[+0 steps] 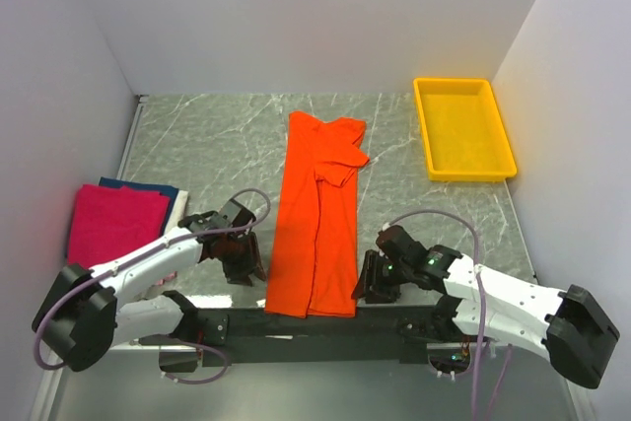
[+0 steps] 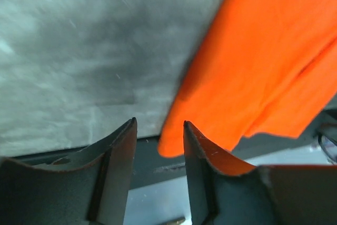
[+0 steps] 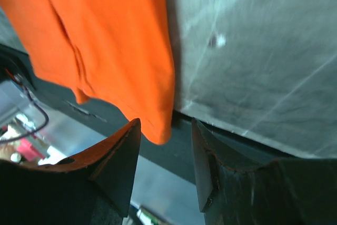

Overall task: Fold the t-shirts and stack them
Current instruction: Fold the tshirt

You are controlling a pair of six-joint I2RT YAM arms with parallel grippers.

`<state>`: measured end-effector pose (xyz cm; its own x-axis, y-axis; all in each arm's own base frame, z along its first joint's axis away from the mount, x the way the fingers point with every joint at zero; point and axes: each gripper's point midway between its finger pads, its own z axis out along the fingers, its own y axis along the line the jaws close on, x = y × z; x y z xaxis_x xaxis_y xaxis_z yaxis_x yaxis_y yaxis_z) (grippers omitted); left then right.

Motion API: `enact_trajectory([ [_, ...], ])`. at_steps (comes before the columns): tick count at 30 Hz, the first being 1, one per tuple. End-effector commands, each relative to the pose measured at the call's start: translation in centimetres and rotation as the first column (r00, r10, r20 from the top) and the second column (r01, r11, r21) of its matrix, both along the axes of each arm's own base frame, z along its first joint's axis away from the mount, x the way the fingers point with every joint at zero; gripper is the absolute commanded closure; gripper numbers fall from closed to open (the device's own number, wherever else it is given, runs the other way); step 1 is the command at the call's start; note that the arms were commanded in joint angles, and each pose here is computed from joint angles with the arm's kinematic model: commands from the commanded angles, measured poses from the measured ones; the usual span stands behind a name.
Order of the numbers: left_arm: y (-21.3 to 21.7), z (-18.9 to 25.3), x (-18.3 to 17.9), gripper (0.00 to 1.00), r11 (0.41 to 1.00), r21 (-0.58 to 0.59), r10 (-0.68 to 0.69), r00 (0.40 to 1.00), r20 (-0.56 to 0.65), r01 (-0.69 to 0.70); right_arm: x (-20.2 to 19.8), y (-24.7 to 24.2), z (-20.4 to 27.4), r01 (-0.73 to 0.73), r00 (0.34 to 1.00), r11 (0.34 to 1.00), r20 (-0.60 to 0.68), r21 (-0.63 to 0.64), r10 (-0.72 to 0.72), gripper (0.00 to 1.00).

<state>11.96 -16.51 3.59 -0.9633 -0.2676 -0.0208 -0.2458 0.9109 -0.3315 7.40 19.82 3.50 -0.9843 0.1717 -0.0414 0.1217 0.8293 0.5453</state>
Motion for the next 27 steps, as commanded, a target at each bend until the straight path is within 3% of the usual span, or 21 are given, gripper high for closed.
enact_trajectory([
  [1,-1.0,0.8,-1.7,0.52,0.998,-0.061,-0.007,0.999,-0.035,0.005,-1.0,1.6,0.3,0.011,0.999,0.998,-0.046,0.063,-0.008,0.49],
  [7,-1.5,-0.3,-4.0,0.48,0.997,-0.066,-0.048,0.996,-0.078,0.043,-2.1,2.1,-0.3,-0.005,0.997,0.996,-0.073,0.084,0.012,0.49],
  [16,-2.1,-1.0,-5.6,0.51,0.994,-0.084,-0.086,0.990,-0.115,0.077,-3.1,2.5,-1.6,0.010,0.994,0.998,-0.106,0.069,-0.002,0.52],
  [27,-2.9,-1.9,-6.5,0.54,0.990,-0.094,-0.121,0.985,-0.127,0.109,-4.0,2.9,-2.3,0.018,0.991,0.997,-0.131,0.072,-0.008,0.67],
])
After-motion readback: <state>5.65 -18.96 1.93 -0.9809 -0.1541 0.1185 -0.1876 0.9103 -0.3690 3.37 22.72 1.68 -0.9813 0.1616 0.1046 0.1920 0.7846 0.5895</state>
